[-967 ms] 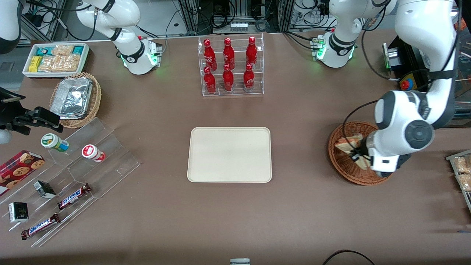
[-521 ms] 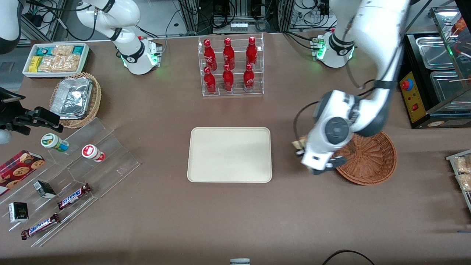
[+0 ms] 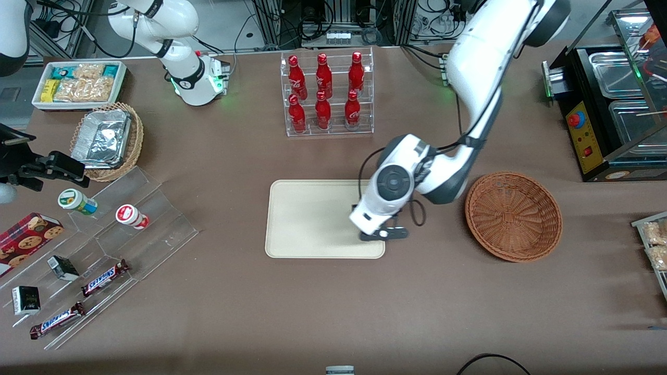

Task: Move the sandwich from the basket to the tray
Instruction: 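Carry the held sandwich over to the cream tray, then lower the sandwich onto the tray and open the left gripper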

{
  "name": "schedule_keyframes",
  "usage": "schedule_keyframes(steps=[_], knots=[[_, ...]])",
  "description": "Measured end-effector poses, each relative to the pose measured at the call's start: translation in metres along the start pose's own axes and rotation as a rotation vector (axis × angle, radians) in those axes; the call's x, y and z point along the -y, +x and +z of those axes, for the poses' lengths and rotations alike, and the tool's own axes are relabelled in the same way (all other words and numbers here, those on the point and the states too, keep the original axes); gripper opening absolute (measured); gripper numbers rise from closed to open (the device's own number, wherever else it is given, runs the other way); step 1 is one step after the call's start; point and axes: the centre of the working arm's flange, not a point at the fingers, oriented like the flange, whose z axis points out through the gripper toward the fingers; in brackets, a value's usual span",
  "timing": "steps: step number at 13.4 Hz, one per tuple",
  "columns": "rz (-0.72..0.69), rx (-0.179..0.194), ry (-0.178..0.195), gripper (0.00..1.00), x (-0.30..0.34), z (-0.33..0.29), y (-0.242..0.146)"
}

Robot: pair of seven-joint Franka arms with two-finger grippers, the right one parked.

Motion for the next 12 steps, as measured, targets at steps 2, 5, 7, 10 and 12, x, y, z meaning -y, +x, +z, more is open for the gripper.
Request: schedule_keyframes(steps=[2,5,7,10,12], knots=[[0.053,0.026,0.011,0.29,-0.015,0.028,-0.005],[0.066,0.036,0.010,0.31,-0.018,0.050,-0.002],[0.061,0.041,0.011,0.31,-0.019,0.056,-0.001],[0.059,0.039,0.009,0.33,-0.020,0.055,0.000],[0.057,0.039,0.010,0.37,-0.020,0.056,0.000]])
